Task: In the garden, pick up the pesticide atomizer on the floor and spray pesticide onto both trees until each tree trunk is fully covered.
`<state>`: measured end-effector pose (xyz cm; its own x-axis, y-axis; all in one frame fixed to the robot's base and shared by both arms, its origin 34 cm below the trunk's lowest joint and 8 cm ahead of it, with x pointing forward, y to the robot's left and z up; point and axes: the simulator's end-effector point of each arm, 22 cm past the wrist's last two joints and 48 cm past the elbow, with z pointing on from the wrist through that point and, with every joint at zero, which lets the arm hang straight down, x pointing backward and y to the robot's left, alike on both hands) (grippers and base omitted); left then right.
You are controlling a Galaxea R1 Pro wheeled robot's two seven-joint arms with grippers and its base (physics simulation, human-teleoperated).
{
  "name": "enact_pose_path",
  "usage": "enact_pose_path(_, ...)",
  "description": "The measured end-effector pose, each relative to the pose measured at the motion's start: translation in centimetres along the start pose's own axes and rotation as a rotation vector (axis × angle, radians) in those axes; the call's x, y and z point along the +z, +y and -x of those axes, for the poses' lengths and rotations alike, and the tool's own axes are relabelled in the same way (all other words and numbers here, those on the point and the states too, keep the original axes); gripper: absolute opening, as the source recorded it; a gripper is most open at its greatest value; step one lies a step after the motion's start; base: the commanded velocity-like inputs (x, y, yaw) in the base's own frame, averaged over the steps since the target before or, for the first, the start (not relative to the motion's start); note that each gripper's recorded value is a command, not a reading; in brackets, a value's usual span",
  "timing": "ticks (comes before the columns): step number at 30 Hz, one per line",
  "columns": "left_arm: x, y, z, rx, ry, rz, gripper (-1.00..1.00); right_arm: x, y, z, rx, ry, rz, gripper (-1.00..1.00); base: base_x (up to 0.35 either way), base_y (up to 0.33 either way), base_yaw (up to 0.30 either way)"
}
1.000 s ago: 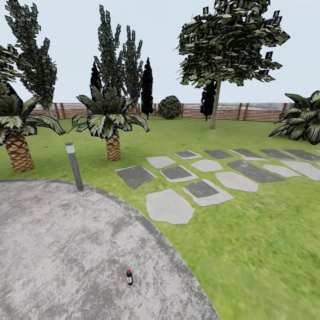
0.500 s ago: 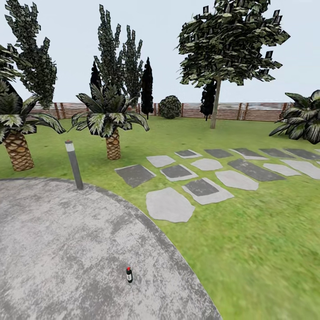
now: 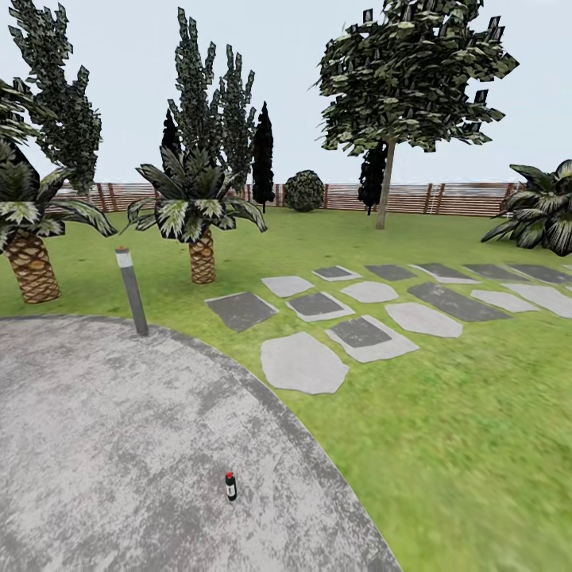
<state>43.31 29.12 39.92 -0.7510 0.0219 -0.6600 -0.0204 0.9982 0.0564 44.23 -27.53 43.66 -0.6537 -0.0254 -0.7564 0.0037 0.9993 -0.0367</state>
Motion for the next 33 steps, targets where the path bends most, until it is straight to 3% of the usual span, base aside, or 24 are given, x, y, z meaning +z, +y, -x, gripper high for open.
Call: enact_pose_path(33, 4.3, -0.4, -5.4, 0.000, -0.001, -0.001, 1.00, 3.6, 0.2, -5.9, 0.000, -0.001, 0.000, 1.00, 0.000, 0.000, 0.000)
